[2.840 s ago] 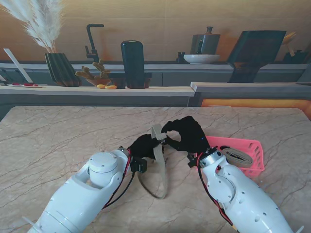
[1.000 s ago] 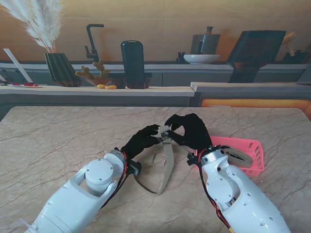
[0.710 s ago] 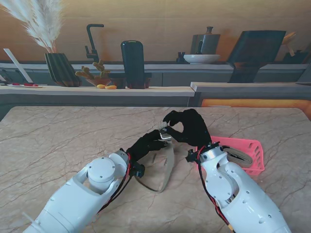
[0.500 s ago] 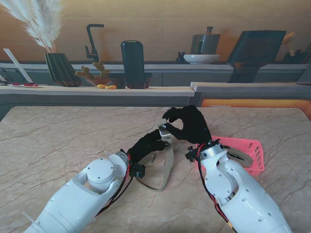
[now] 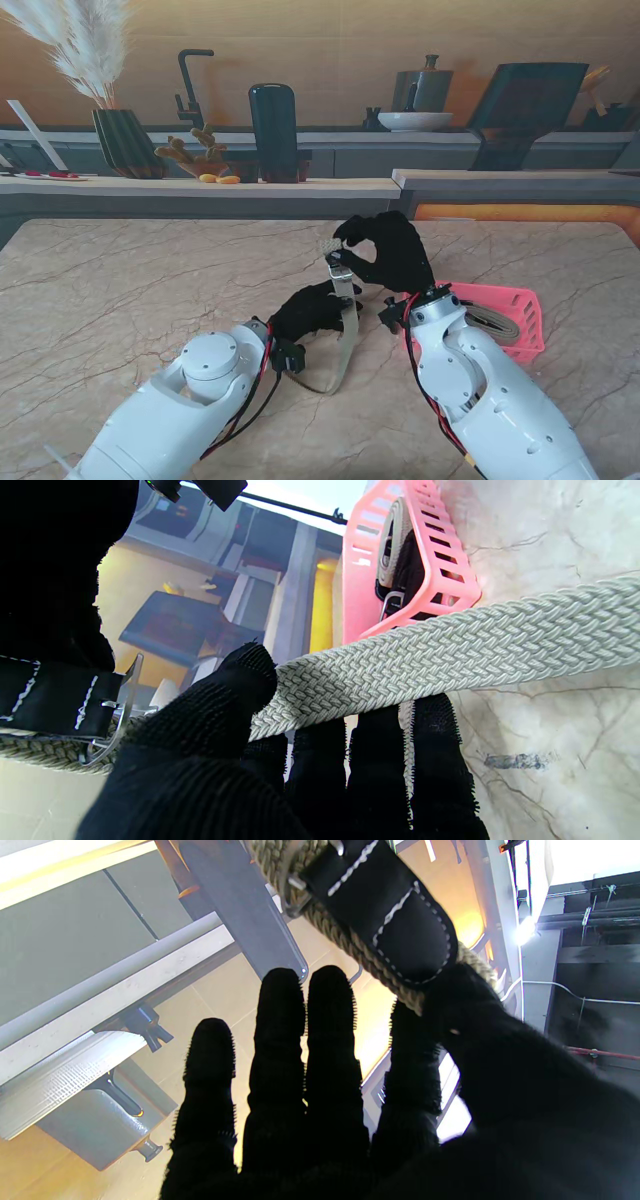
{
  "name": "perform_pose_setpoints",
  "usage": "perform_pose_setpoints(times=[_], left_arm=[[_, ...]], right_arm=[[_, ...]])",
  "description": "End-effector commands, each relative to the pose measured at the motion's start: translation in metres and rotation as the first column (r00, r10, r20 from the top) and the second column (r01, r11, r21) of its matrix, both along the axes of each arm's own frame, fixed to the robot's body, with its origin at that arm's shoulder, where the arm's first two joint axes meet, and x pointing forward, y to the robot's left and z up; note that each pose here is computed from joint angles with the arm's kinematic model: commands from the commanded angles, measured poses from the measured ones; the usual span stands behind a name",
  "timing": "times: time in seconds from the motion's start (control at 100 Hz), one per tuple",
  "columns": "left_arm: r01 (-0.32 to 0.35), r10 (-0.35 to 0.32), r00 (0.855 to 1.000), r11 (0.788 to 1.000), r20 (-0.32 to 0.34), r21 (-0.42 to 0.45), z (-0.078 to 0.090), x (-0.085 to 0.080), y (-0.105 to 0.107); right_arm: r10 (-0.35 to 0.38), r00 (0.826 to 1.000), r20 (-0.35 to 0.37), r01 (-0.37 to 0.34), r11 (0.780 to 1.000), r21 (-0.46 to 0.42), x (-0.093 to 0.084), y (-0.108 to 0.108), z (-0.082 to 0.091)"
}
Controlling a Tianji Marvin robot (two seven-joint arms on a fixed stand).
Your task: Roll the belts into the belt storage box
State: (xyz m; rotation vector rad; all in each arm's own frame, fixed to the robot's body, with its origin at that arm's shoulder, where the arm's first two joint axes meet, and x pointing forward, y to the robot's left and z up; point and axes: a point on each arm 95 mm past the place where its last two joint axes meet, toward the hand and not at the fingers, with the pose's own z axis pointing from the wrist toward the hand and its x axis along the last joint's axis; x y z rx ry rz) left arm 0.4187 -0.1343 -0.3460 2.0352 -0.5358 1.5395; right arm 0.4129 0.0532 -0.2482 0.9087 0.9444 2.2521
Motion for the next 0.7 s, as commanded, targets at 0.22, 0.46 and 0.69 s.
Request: perform_pose_setpoints(times=[0.22,0.46,0.69], left_arm=[[-0.002,0.0,1.0,0.996,-0.019,-0.088,0.008,-0.015,-0.007],[0.003,-0.005,1.0,0.991,-0.015,-0.131,0.013,-0.019,-0.005],[-0.063,0.058,0.998,0.985,-0.036,-0.159,0.015,-0.018,-0.003]], right_arm=[[-0.009,1.0,-0.023,0.009,1.0,-0.01,0.001,0.001,-0.011],[-0.009,0.999,-0.053,0.008,1.0,-0.016,0.002,0.003,-0.023],[-0.013,0.997,-0.081,0.011,1.0,-0.027,-0.002,0.0,-0.032]])
